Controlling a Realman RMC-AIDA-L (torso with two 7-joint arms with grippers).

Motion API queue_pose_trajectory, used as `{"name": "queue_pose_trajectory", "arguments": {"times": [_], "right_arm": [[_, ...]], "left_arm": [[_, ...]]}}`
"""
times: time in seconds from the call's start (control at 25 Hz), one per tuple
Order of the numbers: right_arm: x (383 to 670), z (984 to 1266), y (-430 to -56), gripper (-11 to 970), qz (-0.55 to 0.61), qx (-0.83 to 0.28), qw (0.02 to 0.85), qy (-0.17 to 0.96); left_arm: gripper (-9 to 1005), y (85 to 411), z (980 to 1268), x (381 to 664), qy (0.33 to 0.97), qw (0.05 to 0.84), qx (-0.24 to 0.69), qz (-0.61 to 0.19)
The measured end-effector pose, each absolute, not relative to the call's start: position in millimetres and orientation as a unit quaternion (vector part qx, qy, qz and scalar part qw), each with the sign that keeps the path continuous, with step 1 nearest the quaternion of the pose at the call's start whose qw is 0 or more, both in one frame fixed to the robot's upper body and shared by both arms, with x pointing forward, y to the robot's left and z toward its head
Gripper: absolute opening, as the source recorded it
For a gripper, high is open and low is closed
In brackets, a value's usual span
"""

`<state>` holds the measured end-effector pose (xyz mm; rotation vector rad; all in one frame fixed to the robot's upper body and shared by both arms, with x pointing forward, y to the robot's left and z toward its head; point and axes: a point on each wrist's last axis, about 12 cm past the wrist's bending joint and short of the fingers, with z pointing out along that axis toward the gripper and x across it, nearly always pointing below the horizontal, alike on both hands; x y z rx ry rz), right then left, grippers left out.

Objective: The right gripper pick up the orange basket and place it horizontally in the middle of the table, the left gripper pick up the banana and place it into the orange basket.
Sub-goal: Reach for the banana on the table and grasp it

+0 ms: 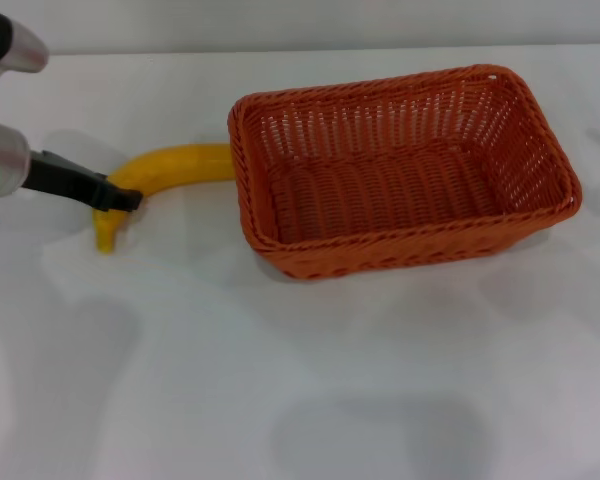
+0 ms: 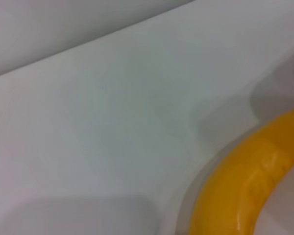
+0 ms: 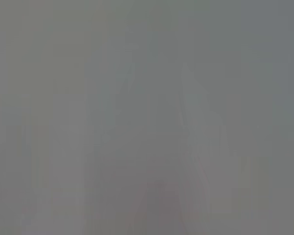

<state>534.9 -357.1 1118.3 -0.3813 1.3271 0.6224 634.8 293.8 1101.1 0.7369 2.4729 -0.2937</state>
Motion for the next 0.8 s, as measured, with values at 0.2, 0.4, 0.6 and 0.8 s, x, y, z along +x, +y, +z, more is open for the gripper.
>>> {"name": "queue_pose_trajectory", "arguments": {"times": [0.2, 0.4, 0.6, 0.8], "right_arm": [[535, 1118, -358, 857, 0.281, -0.172, 0.727, 0.602], [535, 1119, -359, 857, 0.280, -0.173, 0.727, 0.603], [537, 1119, -359, 857, 0.278, -0.173, 0.727, 0.604], [539, 1119, -359, 857, 0.272, -0.169, 0.726, 0.609]], "left_arm": [[489, 305, 1098, 629, 0.921, 0.280, 0.245, -0.110], [484, 320, 1101, 626, 0.921, 0.311, 0.207, -0.110], [485, 326, 1107, 628, 0.918, 0.330, 0.193, -0.105], [485, 332, 1116, 631, 0.911, 0.358, 0.180, -0.099]]}}
